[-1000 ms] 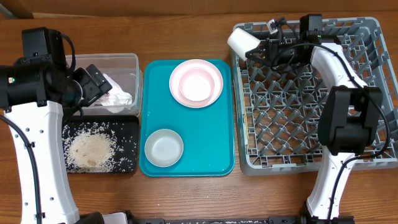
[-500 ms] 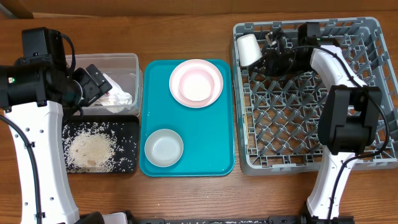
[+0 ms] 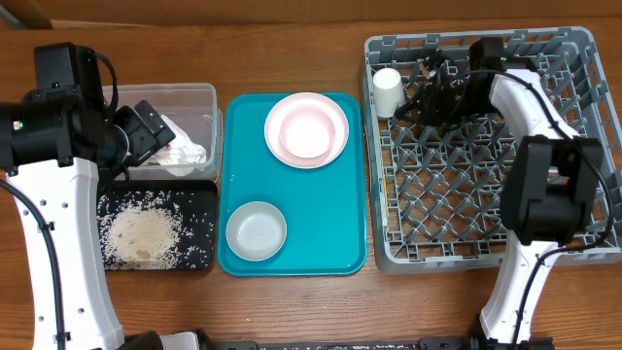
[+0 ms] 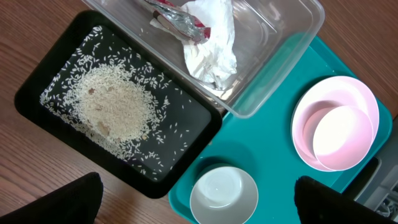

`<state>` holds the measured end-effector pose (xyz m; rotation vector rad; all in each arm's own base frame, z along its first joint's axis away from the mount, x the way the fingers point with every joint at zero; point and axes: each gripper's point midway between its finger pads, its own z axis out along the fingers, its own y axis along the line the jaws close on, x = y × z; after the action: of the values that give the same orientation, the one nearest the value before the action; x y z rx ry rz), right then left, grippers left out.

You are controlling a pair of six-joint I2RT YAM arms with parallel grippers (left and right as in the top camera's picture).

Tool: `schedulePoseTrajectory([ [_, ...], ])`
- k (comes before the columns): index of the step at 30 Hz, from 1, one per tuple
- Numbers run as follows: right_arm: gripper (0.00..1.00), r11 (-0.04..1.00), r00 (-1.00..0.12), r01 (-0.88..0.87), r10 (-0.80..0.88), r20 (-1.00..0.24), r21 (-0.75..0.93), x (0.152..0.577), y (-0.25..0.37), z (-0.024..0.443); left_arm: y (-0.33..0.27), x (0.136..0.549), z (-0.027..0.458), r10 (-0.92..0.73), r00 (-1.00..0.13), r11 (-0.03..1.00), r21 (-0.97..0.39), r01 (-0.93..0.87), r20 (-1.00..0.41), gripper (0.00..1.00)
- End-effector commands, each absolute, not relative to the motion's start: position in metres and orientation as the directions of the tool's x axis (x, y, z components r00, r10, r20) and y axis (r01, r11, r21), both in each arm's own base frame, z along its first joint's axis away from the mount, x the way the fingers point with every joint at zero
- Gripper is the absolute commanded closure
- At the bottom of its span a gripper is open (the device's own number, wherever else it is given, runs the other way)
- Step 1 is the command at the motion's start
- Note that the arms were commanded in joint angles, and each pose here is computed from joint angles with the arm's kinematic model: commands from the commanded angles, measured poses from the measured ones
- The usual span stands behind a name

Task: Sort waste into correct bins and load items into the dishwasher
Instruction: 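Open the right gripper and move it back toward the teal tray, then lower the right gripper and grasp the pink bowl on the plate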

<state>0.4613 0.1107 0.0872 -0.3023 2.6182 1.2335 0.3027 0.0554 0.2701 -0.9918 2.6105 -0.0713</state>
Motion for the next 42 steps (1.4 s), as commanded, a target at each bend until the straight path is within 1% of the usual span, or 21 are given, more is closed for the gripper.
schedulePoseTrajectory([
  [1, 0.94, 0.747, -0.921, -0.287, -0.042, -0.388, 0.599, 0.474, 0.089, 0.144, 0.059, 0.305, 0.274, -0.656, -0.685, 0.749, -0.167, -0.641, -0.316, 0.00],
  [5, 0.94, 0.837, -0.919, -0.193, 0.028, -0.392, 0.512, 0.474, 0.076, 0.166, 0.059, 0.305, 0.274, -0.656, -0.685, 0.750, -0.167, -0.641, -0.316, 0.00],
  [8, 0.94, 0.906, -0.911, -0.115, 0.068, -0.407, 0.408, 0.473, 0.065, 0.177, 0.059, 0.305, 0.274, -0.656, -0.685, 0.749, -0.167, -0.641, -0.316, 0.00],
  [10, 0.91, 0.937, -0.902, -0.073, 0.085, -0.423, 0.343, 0.472, 0.063, 0.184, 0.059, 0.305, 0.274, -0.656, -0.685, 0.749, -0.167, -0.641, -0.316, 0.00],
  [14, 0.90, 0.959, -0.888, -0.104, 0.030, -0.459, 0.264, 0.467, 0.082, 0.195, 0.059, 0.305, 0.274, -0.656, -0.685, 0.749, -0.167, -0.641, -0.316, 0.00],
  [20, 0.88, 0.959, -0.879, -0.210, -0.100, -0.467, 0.188, 0.455, 0.136, 0.192, 0.059, 0.305, 0.274, -0.656, -0.685, 0.750, -0.167, -0.641, -0.316, 0.00],
  [26, 0.86, 0.936, -0.829, -0.337, -0.245, -0.503, 0.099, 0.438, 0.201, 0.193, 0.059, 0.305, 0.274, -0.656, -0.685, 0.749, -0.167, -0.641, -0.316, 0.00],
  [32, 0.80, 0.877, -0.777, -0.471, -0.361, -0.515, 0.096, 0.412, 0.269, 0.186, 0.059, 0.305, 0.274, -0.656, -0.685, 0.749, -0.167, -0.641, -0.316, 0.00],
  [37, 0.76, 0.837, -0.748, -0.538, -0.422, -0.513, 0.096, 0.395, 0.304, 0.171, 0.059, 0.305, 0.274, -0.656, -0.685, 0.749, -0.167, -0.641, -0.316, 0.00],
  [38, 0.74, 0.830, -0.743, -0.549, -0.432, -0.512, 0.096, 0.391, 0.310, 0.167, 0.059, 0.305, 0.274, -0.656, -0.685, 0.750, -0.167, -0.641, -0.316, 0.00],
  [42, 0.71, 0.808, -0.734, -0.582, -0.473, -0.487, 0.094, 0.381, 0.329, 0.145, 0.059, 0.305, 0.274, -0.656, -0.685, 0.749, -0.167, -0.641, -0.316, 0.00],
])
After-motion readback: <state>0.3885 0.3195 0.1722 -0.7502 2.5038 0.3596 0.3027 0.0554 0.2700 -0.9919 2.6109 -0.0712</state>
